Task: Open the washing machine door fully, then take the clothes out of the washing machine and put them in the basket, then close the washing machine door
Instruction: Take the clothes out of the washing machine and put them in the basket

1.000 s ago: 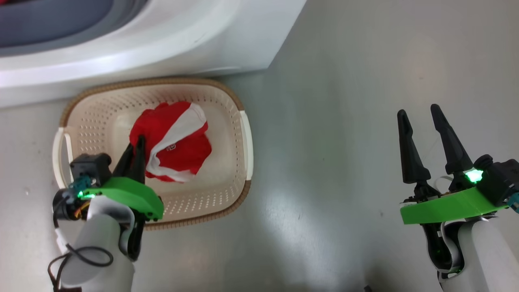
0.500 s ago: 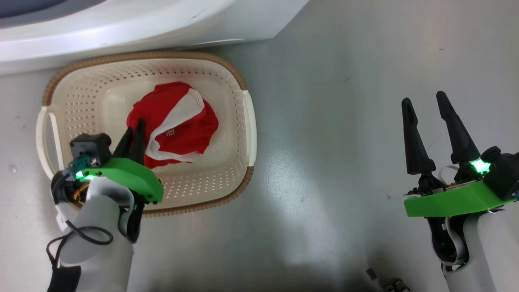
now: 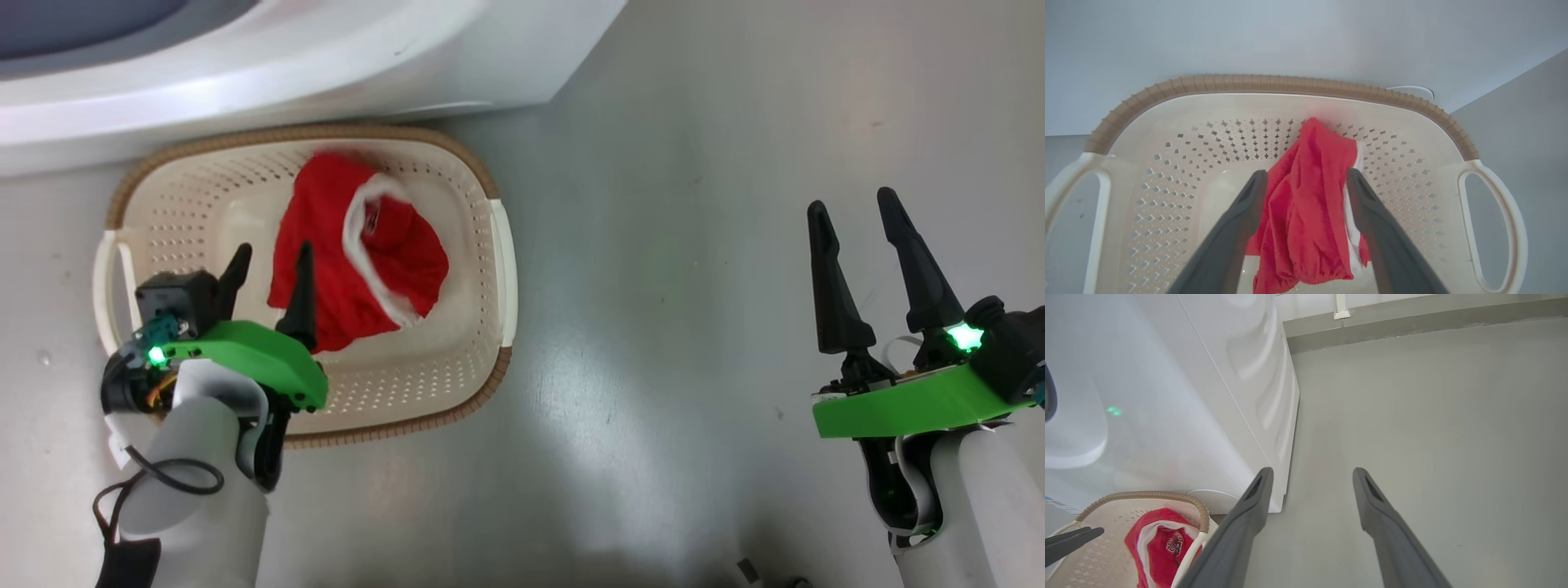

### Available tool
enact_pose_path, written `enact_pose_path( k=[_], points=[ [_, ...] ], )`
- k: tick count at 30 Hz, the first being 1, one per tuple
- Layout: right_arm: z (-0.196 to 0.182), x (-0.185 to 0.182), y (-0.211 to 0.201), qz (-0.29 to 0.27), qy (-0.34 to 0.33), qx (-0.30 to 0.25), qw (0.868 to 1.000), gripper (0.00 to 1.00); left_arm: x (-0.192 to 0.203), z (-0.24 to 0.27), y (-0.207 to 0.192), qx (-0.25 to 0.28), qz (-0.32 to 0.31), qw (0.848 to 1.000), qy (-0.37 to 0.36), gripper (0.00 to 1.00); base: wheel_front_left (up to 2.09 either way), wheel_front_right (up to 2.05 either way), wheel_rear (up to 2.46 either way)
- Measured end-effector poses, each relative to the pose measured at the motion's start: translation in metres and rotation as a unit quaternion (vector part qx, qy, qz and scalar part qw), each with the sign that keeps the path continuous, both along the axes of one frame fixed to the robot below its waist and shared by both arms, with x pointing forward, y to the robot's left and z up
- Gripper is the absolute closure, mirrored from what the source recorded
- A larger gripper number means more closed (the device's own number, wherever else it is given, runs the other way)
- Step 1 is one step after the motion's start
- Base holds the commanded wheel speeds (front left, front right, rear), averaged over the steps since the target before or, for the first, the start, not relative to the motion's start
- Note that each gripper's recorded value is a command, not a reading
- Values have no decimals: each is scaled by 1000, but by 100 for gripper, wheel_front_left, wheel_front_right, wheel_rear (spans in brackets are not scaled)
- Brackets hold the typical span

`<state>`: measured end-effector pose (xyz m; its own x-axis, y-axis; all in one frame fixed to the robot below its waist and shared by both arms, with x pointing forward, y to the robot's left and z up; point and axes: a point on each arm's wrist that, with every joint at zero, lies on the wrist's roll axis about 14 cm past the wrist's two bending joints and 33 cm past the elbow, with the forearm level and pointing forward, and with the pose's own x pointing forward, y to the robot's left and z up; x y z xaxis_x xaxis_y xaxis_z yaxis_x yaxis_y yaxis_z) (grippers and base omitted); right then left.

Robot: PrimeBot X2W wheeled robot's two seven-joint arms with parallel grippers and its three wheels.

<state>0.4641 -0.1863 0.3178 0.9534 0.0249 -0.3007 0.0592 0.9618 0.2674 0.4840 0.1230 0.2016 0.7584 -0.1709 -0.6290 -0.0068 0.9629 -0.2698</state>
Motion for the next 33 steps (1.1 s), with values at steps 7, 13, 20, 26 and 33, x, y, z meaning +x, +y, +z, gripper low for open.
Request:
enact_pose_path(
  k=[7,13,20,26,33],
  points=[
    [23,3,1,5,-24,-1,1000,0,2,32,12,-6,30,999,-35,0,0,0,0],
    [49,3,5,12,-51,0,999,0,4,73,27,-5,53,995,-86,0,0,0,0],
    [70,-10,6,14,-64,2,998,0,2,120,46,8,71,987,-147,0,0,0,0],
    [92,-23,7,15,-82,4,996,0,-10,165,53,18,74,976,-202,0,0,0,0],
    [111,-44,9,16,-96,6,995,0,-30,214,64,31,80,961,-263,0,0,0,0]
  ],
)
